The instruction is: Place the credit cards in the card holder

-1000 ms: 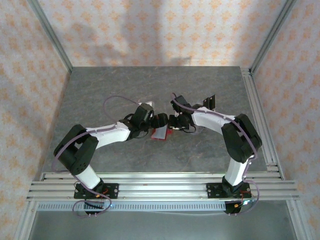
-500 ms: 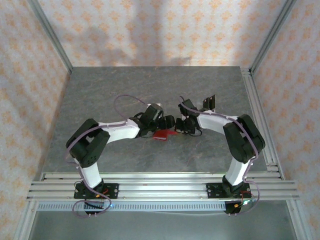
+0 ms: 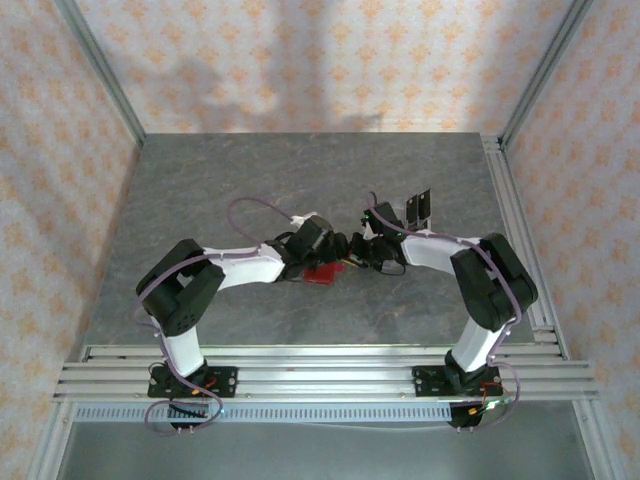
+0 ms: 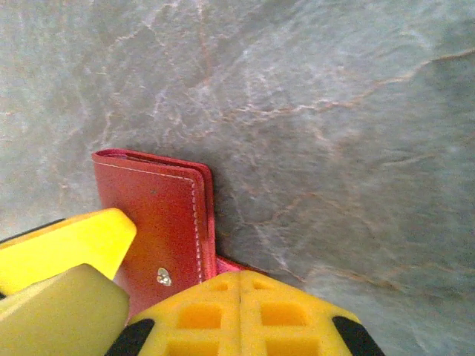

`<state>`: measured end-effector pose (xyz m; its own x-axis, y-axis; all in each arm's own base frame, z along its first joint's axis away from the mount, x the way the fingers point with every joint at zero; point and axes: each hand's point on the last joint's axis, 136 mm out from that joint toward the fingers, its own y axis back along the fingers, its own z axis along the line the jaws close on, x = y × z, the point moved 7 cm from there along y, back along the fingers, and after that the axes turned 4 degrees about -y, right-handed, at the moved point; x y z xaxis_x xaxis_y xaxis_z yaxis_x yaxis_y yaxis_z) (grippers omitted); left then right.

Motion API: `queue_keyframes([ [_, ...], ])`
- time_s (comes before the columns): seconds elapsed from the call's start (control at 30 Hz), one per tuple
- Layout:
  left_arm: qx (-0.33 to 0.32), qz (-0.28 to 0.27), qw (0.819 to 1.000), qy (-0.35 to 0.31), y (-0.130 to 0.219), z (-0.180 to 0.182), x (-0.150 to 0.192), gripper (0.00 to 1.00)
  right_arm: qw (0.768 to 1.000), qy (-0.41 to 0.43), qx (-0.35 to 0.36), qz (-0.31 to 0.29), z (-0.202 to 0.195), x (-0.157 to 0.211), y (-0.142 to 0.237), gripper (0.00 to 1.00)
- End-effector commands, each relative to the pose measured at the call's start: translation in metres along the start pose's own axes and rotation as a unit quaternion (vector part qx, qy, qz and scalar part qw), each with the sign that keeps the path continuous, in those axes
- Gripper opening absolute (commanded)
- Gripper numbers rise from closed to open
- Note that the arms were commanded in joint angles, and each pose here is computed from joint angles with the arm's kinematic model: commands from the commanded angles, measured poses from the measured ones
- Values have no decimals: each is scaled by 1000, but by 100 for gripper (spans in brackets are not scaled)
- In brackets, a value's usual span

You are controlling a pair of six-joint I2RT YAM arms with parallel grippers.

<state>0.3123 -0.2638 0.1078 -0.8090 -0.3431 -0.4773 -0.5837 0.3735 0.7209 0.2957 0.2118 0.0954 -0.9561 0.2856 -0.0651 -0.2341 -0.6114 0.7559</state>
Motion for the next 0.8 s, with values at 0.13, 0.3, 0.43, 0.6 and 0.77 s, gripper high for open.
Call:
queue_keyframes([
  [0.13,-21,-6,1000,8,10,4,3,80,998,-19,-55,4,7,0,-15,0],
  [0.3,-50,-6,998,-42,24,-9,-16,82,999,-17,-47,4,5,0,-17,0],
  [0.43,-79,-3,994,-80,36,-16,-33,83,999,-12,-40,4,6,-2,-17,0],
  [0.6,-116,1,986,-120,49,-11,-54,84,1000,-3,-29,5,9,-4,-15,0],
  [0.77,-129,25,978,-165,61,9,-73,83,1000,6,-20,8,10,-5,-12,0],
])
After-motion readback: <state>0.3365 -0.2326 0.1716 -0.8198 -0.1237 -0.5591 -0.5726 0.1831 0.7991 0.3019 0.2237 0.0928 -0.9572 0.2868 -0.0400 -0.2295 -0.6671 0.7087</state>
